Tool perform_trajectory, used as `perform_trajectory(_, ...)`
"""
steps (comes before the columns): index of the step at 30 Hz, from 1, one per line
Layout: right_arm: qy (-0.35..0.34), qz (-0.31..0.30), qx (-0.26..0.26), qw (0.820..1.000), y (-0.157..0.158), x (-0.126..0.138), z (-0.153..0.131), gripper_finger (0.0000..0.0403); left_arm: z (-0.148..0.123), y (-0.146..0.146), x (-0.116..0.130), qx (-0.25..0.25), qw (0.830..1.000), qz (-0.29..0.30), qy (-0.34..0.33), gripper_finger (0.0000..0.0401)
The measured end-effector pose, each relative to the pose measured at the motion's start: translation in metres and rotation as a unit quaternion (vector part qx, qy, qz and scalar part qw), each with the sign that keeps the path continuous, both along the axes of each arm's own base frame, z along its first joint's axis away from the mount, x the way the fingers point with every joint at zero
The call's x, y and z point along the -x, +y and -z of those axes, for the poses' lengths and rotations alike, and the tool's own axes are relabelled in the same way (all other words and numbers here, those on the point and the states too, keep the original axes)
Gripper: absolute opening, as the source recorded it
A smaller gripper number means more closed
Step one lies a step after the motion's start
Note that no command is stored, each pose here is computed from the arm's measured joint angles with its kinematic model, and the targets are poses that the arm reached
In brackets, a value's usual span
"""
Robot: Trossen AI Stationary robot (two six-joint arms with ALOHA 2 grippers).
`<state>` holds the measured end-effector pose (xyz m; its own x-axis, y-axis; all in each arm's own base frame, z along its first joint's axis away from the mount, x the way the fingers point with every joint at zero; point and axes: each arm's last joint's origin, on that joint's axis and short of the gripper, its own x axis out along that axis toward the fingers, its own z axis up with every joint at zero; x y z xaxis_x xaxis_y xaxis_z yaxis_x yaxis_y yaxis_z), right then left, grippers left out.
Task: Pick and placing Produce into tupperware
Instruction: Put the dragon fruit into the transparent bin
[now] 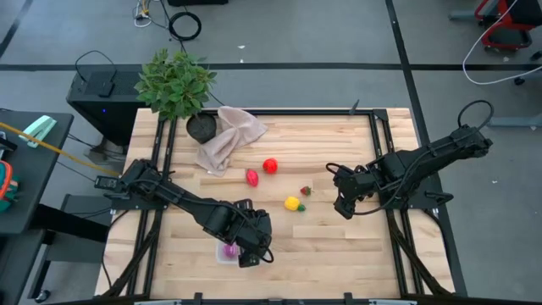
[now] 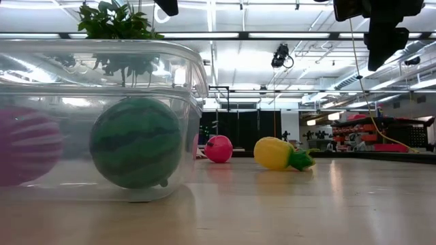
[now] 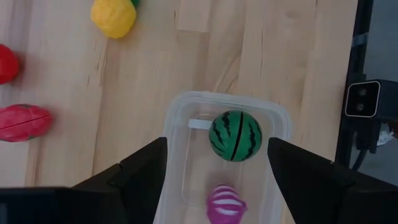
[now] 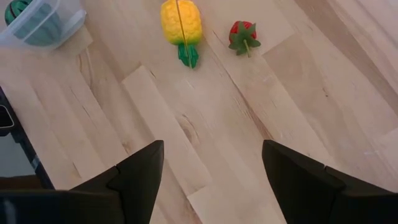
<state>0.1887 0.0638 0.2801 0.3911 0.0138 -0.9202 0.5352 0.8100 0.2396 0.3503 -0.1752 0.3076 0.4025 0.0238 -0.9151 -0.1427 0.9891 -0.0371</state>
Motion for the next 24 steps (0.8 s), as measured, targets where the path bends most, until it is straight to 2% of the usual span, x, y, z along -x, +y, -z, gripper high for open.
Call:
perform_trajectory(9,-0.001,0.001,0.004,1.0,0.0,0.0,0.0,0.0277,0.0,0.0,0.0,0.005,1.0,-0.011,-0.001,0.0284)
perform_trajectory(14,-0.001,0.001,0.004,1.0,0.0,0.0,0.0,0.0277,0.001,0.005,0.0,-0.01,1.0,0.023,0.015,0.0284)
perform_trajectory(19,-0.002,0.0,0.006,1.0,0.0,0.0,0.0,0.0277,0.003,0.037,-0.006,-0.022,0.998,-0.003,0.056,0.0283)
perform_trajectory(22,-0.004,0.002,0.013,1.0,-0.001,0.0,0.0,0.0277,0.004,0.063,-0.014,-0.016,0.997,-0.043,0.064,0.0283)
perform_trajectory(24,-0.005,-0.004,0.018,1.0,-0.001,0.0,0.0,0.0277,0.004,0.083,-0.019,-0.004,0.993,-0.094,0.067,0.0283)
